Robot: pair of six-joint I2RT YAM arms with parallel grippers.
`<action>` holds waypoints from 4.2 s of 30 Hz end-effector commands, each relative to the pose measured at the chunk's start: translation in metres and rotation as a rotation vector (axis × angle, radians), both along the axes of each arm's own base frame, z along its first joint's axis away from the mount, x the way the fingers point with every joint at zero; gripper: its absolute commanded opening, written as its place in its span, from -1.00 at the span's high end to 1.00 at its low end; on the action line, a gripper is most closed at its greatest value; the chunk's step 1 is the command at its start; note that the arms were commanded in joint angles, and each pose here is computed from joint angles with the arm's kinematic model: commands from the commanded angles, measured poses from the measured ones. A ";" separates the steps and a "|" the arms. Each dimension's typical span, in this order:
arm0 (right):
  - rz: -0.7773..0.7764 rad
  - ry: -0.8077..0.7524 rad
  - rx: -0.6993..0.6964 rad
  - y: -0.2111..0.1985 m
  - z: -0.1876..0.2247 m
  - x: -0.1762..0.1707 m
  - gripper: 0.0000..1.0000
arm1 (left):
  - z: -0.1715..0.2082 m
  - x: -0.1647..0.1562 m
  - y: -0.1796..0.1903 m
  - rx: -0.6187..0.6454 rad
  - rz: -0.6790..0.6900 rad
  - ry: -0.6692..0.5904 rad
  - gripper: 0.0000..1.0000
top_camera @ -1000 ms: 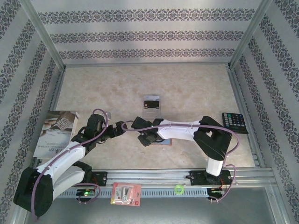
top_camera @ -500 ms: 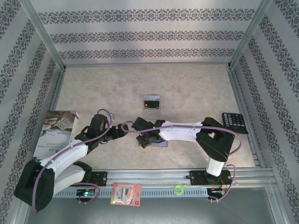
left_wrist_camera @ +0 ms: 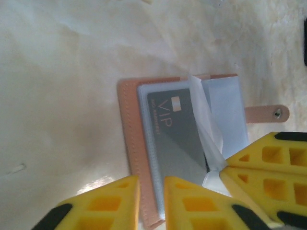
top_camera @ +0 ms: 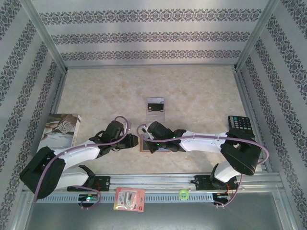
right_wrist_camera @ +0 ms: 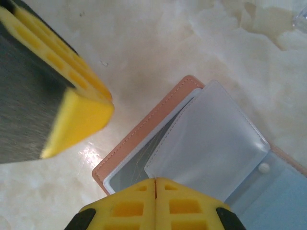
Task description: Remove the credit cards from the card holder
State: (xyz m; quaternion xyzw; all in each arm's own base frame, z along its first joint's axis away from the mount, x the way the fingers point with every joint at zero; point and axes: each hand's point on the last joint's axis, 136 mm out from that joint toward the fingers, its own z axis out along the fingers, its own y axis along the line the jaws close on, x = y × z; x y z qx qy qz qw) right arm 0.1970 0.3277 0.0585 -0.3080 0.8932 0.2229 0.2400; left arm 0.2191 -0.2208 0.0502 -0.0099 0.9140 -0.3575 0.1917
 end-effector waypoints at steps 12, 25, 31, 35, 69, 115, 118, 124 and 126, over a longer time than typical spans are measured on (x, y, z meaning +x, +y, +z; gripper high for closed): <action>-0.036 -0.004 0.098 0.005 0.011 0.004 1.00 | -0.004 0.004 -0.042 -0.012 -0.099 0.021 1.00; -0.192 0.036 0.050 -0.021 -0.001 0.000 1.00 | -0.046 -0.024 -0.025 0.098 -0.118 0.185 1.00; -0.417 0.025 0.008 -0.072 -0.001 -0.001 0.43 | -0.045 -0.023 -0.028 0.088 -0.128 0.184 1.00; -0.484 -0.014 0.020 -0.094 0.011 -0.002 0.14 | -0.037 -0.021 -0.034 0.091 -0.159 0.168 1.00; -0.529 -0.078 0.115 -0.117 0.044 0.003 0.13 | 0.042 -0.011 -0.114 0.028 -0.350 -0.042 0.18; -0.485 0.407 0.206 -0.027 -0.009 0.016 0.71 | -0.027 0.019 -0.029 0.212 -0.115 -0.020 0.67; -0.513 0.426 0.198 -0.033 -0.013 0.016 0.71 | -0.028 0.018 -0.026 0.214 -0.108 -0.013 0.69; -0.551 0.474 0.182 -0.040 -0.027 0.014 0.70 | -0.032 0.013 -0.024 0.212 -0.107 0.006 0.69; -0.551 0.488 0.183 -0.038 -0.030 0.014 0.69 | -0.033 0.012 -0.024 0.209 -0.106 0.010 0.69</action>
